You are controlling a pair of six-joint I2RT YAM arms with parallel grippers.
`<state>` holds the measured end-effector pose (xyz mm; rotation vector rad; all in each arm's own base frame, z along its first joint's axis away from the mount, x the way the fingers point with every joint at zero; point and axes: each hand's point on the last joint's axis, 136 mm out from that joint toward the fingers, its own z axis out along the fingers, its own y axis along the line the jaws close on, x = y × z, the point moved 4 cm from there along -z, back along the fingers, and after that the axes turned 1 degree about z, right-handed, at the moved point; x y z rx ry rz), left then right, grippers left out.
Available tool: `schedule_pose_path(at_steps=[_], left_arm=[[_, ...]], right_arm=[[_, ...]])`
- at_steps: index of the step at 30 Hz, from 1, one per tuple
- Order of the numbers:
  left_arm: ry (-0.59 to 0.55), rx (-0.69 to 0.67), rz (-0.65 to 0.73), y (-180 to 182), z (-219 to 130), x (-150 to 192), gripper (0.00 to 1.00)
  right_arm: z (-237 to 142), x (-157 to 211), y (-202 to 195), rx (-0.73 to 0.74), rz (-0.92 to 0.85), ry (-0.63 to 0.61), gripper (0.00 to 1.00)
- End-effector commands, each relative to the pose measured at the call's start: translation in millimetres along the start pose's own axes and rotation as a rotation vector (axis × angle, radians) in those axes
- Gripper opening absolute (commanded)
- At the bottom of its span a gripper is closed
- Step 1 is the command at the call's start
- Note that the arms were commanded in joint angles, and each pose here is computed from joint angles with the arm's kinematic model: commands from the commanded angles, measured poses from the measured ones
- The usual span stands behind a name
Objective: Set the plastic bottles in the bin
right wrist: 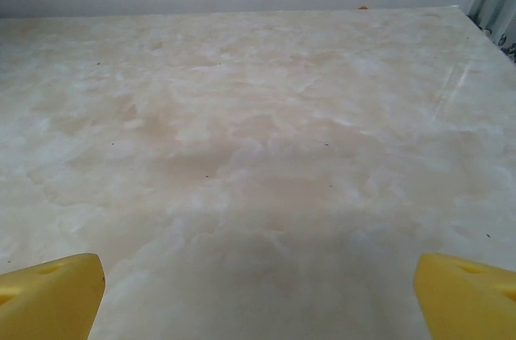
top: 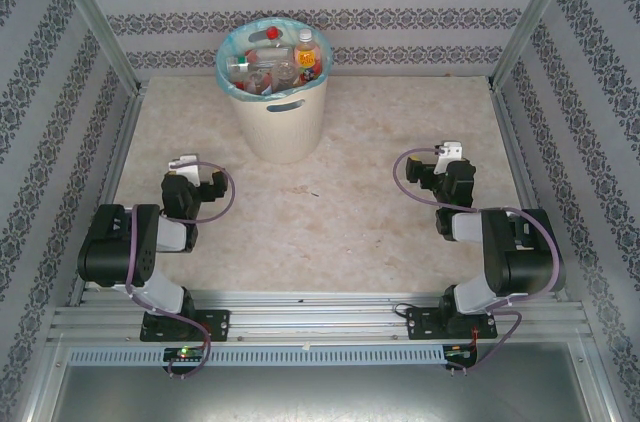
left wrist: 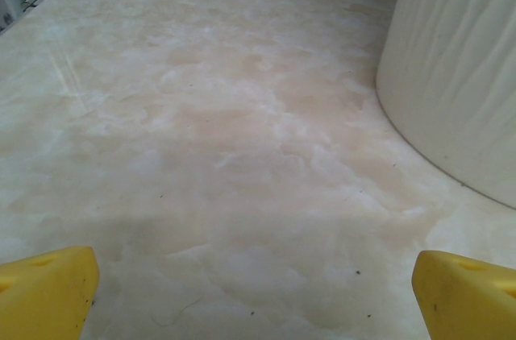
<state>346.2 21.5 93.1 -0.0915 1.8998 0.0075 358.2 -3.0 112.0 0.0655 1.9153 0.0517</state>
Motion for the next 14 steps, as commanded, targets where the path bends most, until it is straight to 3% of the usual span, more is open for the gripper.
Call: schedule_pose_path(at_steps=[1,14], left_arm=[[-0.025,0.065,0.021,-9.1,4.9,-11.1,1.0],[0.009,0.03,0.038,-9.7,10.7,-11.6,1.0]], right_arm=[[-1.2,-5.2,-1.6,0.025,0.001,-0.033,0.98],[-1.9,-5.1,-0.6,0.026,-0.005,-0.035,0.98]])
